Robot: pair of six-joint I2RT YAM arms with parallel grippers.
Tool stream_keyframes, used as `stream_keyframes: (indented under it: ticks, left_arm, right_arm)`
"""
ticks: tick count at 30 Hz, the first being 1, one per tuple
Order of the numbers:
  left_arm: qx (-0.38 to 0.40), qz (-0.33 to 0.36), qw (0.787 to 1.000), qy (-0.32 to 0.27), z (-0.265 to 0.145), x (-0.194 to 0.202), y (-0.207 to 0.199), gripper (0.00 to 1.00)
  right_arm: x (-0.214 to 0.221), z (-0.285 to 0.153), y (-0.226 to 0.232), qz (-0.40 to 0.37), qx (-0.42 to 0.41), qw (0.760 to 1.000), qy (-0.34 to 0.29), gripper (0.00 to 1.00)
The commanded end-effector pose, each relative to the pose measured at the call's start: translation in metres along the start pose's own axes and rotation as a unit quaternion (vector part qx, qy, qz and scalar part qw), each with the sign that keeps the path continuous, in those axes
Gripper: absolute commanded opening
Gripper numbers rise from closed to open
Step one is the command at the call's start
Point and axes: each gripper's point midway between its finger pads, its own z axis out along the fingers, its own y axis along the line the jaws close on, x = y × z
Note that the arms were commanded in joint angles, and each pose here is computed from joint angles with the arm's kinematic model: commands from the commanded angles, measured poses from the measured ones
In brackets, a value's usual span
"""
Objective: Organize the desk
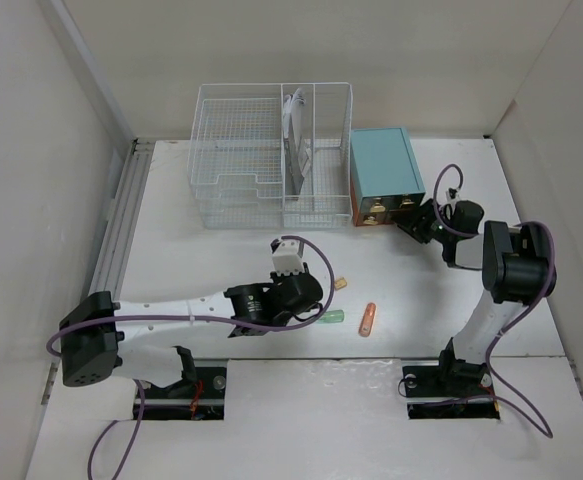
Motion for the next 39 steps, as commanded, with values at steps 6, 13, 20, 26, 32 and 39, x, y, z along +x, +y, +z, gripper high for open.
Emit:
stream_keyframes:
  ticks: [6, 13, 20, 26, 32, 39]
  left_arm:
    - [0.027, -0.005, 0.999, -0.018, -0.006, -0.017, -0.021, 0.0]
    - [0.039, -0.001, 0.999, -0.02, -0.005, -0.022, -0.033, 0.0]
    - [0.052, 0.0, 0.998, -0.023, -0.008, -0.025, -0.038, 0.0]
    - [0.062, 0.001, 0.998, -0.031, -0.011, -0.033, -0.047, 0.0]
    - [0.079, 0.02, 0.996, -0.044, -0.008, -0.046, -0.071, 0.0]
    - [0.108, 0.028, 0.992, -0.056, 0.004, -0.064, -0.101, 0.0]
  right_arm:
    - [-0.001, -0.031, 0.007, -0.05, 0.002, 0.999, -0.002, 0.24]
    - [0.021, -0.058, -0.004, -0.062, 0.021, 0.997, 0.047, 0.24]
    - [0.041, -0.077, -0.017, -0.057, 0.042, 0.993, 0.092, 0.24]
    - [0.058, -0.091, -0.02, -0.048, 0.066, 0.987, 0.135, 0.23]
    - [0.065, -0.099, -0.006, -0.06, 0.04, 0.982, 0.175, 0.64]
    - [0.066, -0.11, 0.02, -0.071, -0.002, 0.978, 0.198, 0.67]
